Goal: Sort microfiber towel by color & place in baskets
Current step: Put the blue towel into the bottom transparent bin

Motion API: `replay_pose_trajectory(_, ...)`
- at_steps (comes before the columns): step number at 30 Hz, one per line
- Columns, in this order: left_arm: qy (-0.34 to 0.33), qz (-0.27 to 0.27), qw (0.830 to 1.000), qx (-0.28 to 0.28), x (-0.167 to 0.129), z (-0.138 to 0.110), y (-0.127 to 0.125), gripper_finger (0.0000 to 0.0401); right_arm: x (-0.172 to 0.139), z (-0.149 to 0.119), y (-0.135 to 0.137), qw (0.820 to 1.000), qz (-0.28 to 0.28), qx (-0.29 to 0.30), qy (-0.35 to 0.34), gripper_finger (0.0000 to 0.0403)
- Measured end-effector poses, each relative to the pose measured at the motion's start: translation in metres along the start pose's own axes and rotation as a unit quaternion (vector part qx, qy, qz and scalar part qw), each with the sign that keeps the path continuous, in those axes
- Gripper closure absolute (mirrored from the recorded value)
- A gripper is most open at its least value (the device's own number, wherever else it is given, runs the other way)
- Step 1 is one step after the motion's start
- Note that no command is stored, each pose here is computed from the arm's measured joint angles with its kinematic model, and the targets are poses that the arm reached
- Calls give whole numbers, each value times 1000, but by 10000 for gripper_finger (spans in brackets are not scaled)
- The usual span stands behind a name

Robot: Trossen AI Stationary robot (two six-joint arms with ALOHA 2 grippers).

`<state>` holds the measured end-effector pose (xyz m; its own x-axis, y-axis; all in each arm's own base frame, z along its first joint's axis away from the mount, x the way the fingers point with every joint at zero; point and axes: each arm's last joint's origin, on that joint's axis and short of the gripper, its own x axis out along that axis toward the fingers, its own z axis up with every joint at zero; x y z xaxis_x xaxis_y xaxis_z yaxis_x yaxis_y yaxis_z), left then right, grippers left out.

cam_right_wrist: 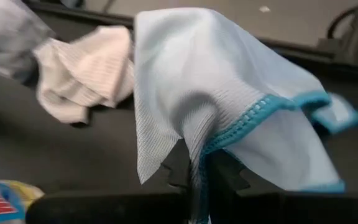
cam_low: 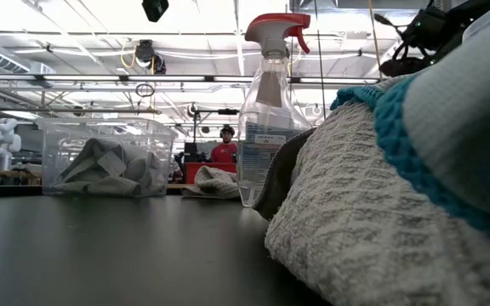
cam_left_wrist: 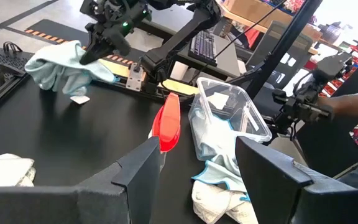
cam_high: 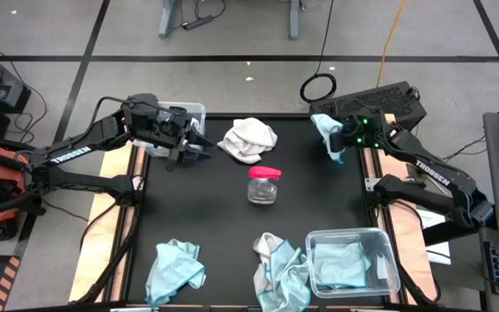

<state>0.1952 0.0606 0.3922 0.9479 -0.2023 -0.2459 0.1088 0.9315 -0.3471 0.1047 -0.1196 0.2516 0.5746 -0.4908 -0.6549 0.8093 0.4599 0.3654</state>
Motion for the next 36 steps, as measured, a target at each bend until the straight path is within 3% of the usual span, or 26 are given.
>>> replay_pose_trajectory(18,0,0,1000,-1,0,0,0,187,-27,18,15,984,127,5,-123,387)
replay_pose_trajectory(36,0,0,1000,0,0,0,0,187,-90,59,50,944,206,-94,-240,387)
